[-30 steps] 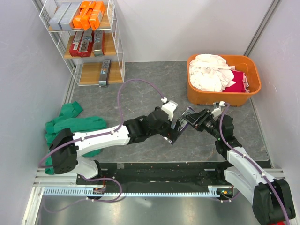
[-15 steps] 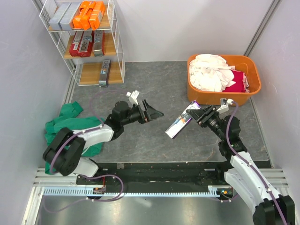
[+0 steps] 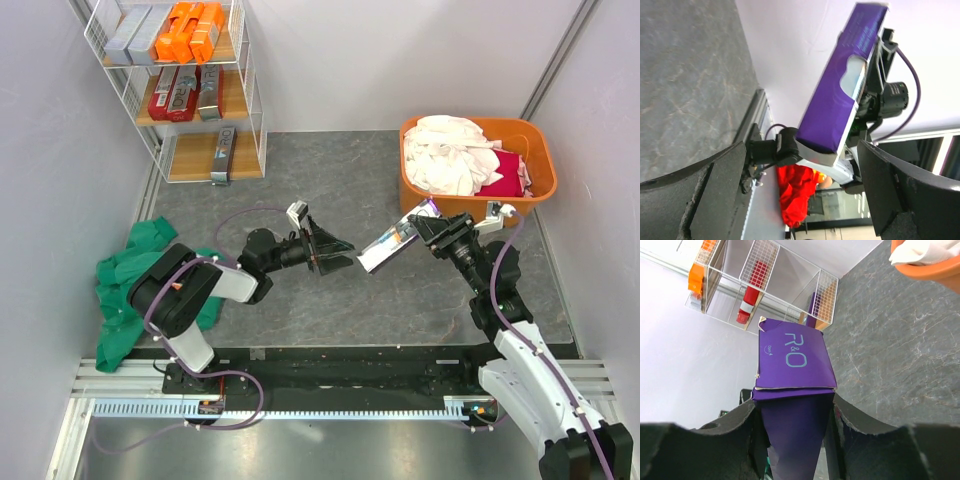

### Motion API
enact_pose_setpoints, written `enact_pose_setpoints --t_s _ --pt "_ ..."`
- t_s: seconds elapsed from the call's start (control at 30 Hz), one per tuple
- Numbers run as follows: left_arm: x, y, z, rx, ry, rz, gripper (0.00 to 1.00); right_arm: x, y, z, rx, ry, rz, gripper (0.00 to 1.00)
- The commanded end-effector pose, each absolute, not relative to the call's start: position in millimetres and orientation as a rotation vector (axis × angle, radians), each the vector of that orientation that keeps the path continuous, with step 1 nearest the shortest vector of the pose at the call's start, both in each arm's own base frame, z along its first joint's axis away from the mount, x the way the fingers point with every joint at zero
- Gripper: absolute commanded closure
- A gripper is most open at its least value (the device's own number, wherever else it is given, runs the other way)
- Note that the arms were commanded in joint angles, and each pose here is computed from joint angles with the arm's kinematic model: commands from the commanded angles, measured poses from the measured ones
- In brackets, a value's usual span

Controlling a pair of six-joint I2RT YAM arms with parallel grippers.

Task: Place and organize the toothpastes onto the shelf
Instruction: Pick up the toothpaste from the center of the board.

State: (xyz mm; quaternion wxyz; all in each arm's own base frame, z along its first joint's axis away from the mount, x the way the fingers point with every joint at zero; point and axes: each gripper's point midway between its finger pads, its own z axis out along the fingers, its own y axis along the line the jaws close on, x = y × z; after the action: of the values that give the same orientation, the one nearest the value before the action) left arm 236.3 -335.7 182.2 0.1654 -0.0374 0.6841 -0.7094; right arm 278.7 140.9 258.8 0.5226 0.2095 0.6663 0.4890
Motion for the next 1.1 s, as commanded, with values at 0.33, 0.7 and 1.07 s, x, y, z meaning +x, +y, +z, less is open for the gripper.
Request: enact_pose_setpoints --t_s 0.33,0.7,1.07 --pt "201 -371 261 0.219 1.521 -2.238 0.16 286 138 315 0.513 1.412 1.255 0.66" --pt "202 -375 282 0.193 1.431 -2.228 0.48 286 139 301 0.575 1.416 1.303 0.66" --pt "205 -370 280 0.167 1.433 -2.209 0.62 289 143 277 0.594 1.491 1.3 0.46"
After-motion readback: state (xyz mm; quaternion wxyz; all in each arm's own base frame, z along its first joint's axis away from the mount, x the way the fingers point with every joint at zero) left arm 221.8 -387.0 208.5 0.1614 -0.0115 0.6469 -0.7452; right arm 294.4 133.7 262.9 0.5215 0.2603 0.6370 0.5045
